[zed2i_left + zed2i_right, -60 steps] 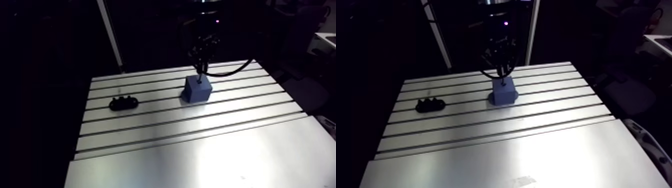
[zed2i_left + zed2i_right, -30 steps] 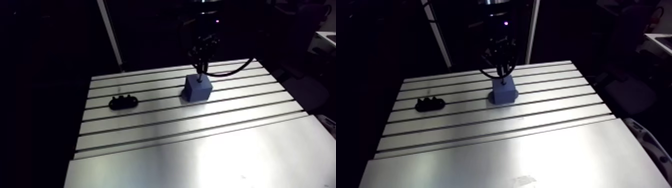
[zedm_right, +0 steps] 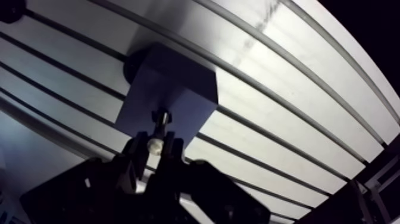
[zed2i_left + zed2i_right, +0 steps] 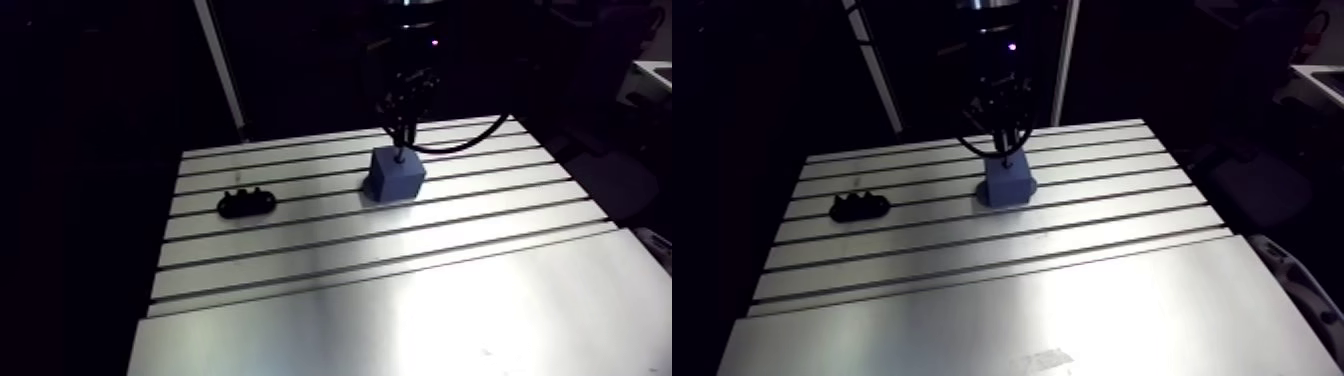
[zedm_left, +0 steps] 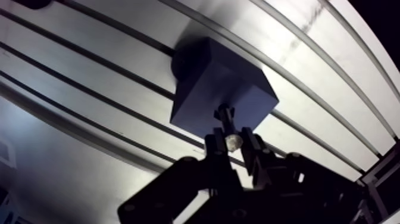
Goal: Pick up the M10 bolt and insert it into the hex recess until seated.
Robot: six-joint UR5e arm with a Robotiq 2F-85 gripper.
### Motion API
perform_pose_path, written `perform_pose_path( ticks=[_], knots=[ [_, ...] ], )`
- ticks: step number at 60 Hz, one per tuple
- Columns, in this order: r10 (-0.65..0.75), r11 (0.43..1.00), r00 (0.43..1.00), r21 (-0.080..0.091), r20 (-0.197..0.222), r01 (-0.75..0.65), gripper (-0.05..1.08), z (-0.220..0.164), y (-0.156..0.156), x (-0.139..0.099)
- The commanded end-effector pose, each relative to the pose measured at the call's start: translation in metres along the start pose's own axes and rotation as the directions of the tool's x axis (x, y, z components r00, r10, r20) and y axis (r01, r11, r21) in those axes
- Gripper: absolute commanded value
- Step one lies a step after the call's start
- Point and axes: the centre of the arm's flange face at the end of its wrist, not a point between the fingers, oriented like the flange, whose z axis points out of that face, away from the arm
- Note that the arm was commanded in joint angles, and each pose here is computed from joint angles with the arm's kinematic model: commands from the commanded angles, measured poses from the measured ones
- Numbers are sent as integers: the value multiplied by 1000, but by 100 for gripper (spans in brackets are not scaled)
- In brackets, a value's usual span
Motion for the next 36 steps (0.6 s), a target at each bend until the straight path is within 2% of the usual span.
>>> perform_pose_path(
  ticks=[1, 8, 36],
  knots=[
    [-2, 1000, 1000, 4, 2, 2, 91, 2, 0, 0],
    [-1, 1000, 1000, 1, 1, 1, 91, 1, 0, 0],
    [-4, 1000, 1000, 9, 10, 4, 91, 8, -1, 2]
  ],
)
